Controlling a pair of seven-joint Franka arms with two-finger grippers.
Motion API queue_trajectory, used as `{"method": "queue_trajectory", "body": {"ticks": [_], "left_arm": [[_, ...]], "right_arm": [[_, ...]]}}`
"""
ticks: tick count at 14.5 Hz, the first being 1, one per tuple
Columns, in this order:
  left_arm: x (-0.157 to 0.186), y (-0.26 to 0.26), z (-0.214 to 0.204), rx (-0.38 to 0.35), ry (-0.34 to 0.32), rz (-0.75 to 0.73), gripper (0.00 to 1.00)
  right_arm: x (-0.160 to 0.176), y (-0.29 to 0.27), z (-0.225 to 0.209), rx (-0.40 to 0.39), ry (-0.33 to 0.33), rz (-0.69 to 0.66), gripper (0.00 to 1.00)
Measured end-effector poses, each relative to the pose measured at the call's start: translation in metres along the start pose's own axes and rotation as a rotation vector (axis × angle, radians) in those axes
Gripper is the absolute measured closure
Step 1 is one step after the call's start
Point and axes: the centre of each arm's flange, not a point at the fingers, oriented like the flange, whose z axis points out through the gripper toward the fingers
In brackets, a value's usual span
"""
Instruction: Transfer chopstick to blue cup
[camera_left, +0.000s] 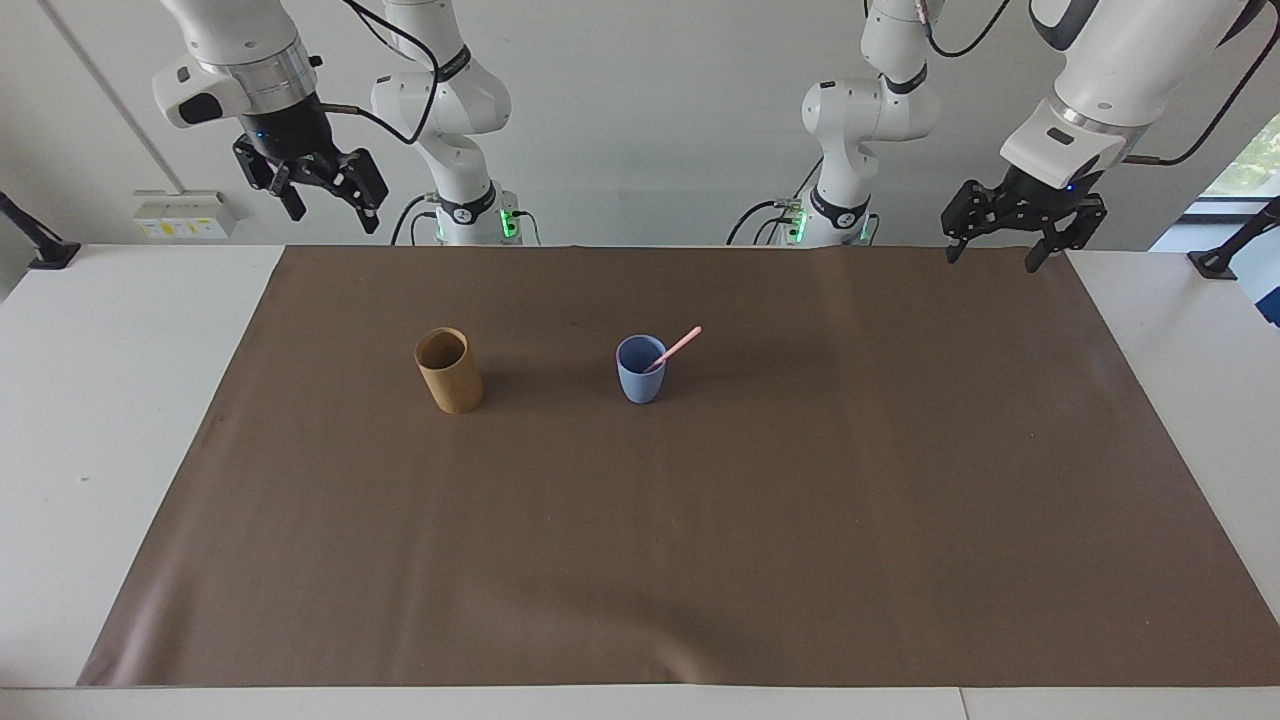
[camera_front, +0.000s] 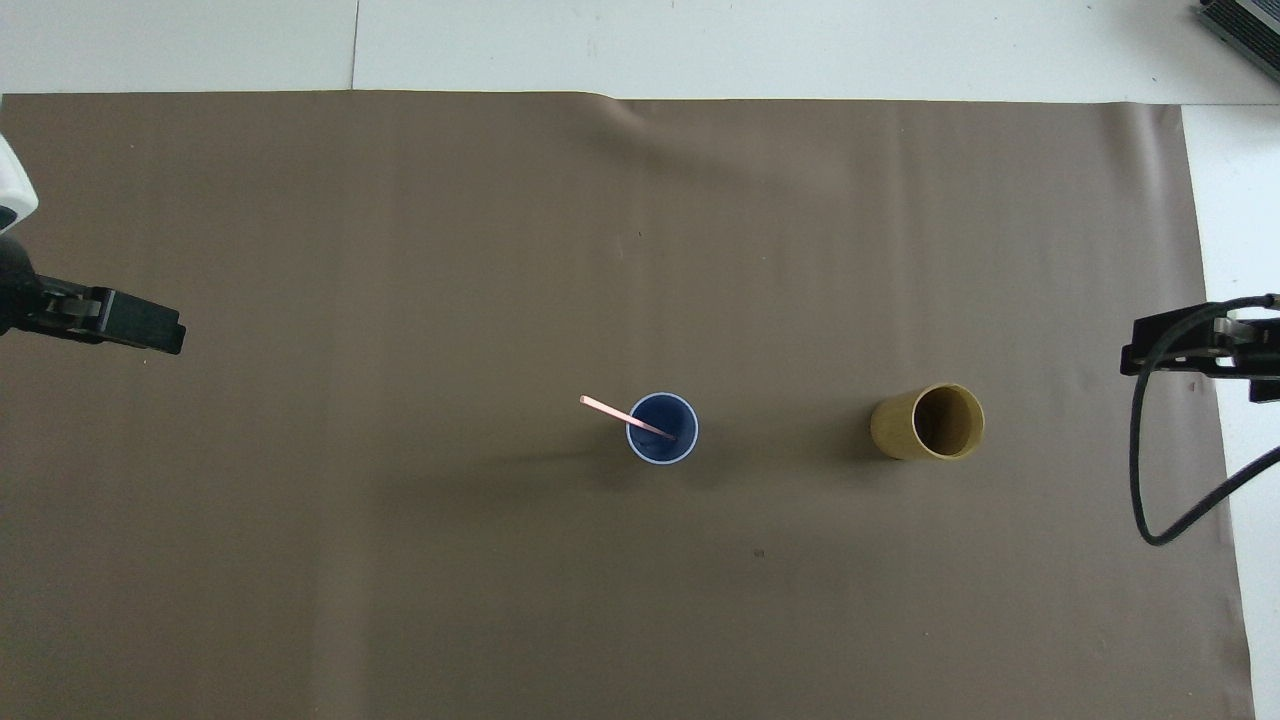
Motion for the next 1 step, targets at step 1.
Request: {"method": "queue_trajectory", "body": {"ticks": [1], "left_arm": [[0.0000, 0.0000, 0.0000, 0.000, 0.000, 0.000, 0.00]], "right_arm": [[0.0020, 0.0021, 0.0024, 0.001, 0.006, -0.005, 0.00]]}}
